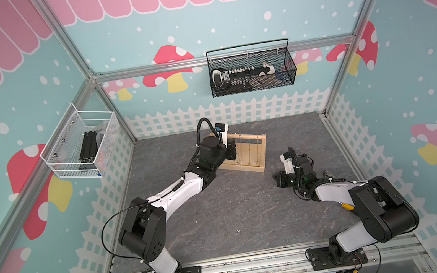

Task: Take the necklace off the jewelry display stand
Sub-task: Take off the necklace from the stand.

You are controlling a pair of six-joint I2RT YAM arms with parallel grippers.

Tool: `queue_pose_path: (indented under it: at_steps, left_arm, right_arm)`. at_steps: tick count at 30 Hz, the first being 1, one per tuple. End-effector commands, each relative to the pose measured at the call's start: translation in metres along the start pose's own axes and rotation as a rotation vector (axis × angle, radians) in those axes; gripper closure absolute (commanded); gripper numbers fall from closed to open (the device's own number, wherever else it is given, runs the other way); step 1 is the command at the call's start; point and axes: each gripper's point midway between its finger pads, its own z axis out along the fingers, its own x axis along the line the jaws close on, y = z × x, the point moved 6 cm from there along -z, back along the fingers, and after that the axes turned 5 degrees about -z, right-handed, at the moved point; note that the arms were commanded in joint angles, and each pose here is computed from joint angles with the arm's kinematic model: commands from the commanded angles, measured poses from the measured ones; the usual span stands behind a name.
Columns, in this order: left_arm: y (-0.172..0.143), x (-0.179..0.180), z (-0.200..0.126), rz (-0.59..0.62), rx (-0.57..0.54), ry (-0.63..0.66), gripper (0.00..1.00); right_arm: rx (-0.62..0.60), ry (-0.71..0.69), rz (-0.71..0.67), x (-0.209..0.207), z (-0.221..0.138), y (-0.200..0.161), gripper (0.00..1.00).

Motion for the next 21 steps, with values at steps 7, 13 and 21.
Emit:
queue_pose_path:
  at_steps: [7,13,21]
  left_arm:
    - [0.049,0.037,-0.054,0.057,-0.135,0.402,1.00]
    - [0.053,0.049,-0.073,0.076,-0.148,0.525,1.00]
    - [0.044,0.043,-0.123,0.029,-0.122,0.489,1.00]
  right_arm:
    - [-0.033,0.019,0.009,0.003,-0.003,0.010,0.91]
    - [-0.034,0.022,0.008,0.004,-0.005,0.009,0.91]
    - [-0.031,0.024,0.007,0.004,-0.004,0.008,0.91]
